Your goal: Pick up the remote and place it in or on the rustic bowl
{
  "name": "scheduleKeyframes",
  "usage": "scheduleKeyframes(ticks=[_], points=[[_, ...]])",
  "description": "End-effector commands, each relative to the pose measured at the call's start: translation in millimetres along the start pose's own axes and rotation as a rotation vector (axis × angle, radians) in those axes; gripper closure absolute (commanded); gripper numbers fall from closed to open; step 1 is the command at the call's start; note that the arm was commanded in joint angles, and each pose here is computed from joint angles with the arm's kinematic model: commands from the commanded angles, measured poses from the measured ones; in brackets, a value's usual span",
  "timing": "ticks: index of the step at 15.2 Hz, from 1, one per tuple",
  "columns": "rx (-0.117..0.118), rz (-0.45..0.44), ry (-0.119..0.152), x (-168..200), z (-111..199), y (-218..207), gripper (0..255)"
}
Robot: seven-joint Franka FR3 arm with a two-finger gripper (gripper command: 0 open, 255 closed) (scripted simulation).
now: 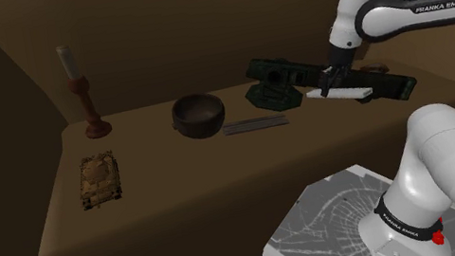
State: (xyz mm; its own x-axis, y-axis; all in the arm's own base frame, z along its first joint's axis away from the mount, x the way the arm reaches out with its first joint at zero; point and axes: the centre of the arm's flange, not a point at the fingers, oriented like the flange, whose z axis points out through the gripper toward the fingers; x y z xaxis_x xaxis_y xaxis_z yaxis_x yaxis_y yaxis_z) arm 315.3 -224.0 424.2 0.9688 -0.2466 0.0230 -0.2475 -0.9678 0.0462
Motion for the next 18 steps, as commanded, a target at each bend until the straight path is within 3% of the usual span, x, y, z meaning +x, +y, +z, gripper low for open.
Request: scheduleKeyframes(ticks=[1, 13, 18], points=[[0.000, 0.001, 0.001, 1, -12, 1, 255], [0.000, 0.001, 0.001, 2, -73, 4, 255], [0.000, 0.001, 0.001, 32, -76, -55, 255]])
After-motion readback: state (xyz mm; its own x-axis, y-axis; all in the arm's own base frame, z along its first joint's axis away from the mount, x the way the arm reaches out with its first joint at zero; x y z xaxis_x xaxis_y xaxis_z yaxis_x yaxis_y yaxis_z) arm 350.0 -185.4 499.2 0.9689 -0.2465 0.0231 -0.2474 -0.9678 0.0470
